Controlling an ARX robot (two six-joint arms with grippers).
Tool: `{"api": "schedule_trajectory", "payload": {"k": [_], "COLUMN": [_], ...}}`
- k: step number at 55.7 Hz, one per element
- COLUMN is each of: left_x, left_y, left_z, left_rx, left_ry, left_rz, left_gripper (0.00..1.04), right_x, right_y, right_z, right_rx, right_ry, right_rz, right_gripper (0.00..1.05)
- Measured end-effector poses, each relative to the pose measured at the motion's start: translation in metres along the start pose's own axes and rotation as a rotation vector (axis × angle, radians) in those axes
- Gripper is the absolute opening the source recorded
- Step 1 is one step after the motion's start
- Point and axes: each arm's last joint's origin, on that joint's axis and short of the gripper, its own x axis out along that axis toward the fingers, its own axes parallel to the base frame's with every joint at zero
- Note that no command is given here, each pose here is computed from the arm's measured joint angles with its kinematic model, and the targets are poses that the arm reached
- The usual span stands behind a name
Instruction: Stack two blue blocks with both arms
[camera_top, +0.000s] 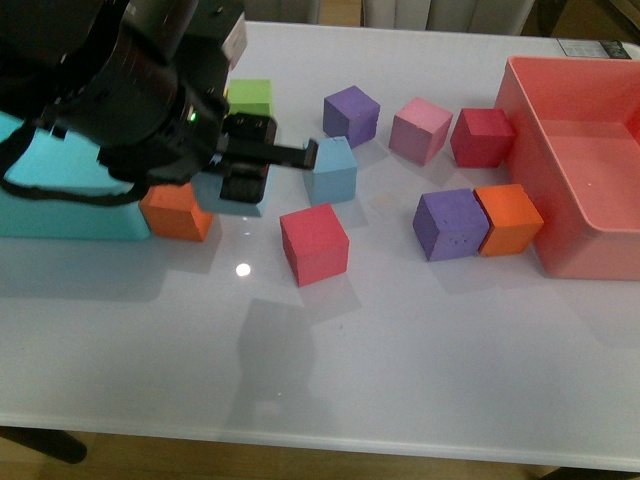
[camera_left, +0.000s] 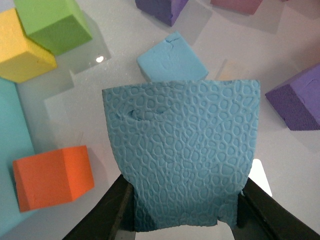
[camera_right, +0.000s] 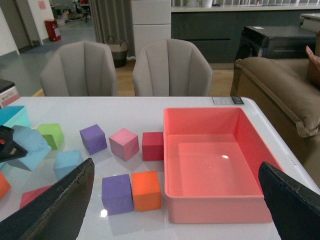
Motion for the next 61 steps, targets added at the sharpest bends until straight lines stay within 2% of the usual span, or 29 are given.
{"api": "schedule_trajectory", "payload": {"k": [18,31,45,61], "left_x": [0.033,0.057,0.075,0.075], "left_y": [-0.010,-0.019,-0.016,-0.008], "left_z": [0.024,0.018,0.012,0.030], "left_rx": [0.058,0.115,0.187,0.229], "left_ry": [0.012,0.055,0.106,0.078], "left_rz": [-0.011,-0.043,-0.072,-0.070], "left_gripper": [0.39,0.39,0.38,0.38], "right_x": [0.000,0.000,0.000,0.000], "right_y": [0.000,0.000,0.000,0.000], "right_z": [0.000,0.000,0.000,0.000], "right_rx": [0.000,0.000,0.000,0.000], "right_ry": [0.000,0.000,0.000,0.000], "right_rz": [0.000,0.000,0.000,0.000], "right_gripper": [0.96,0.96,0.96,0.96]}}
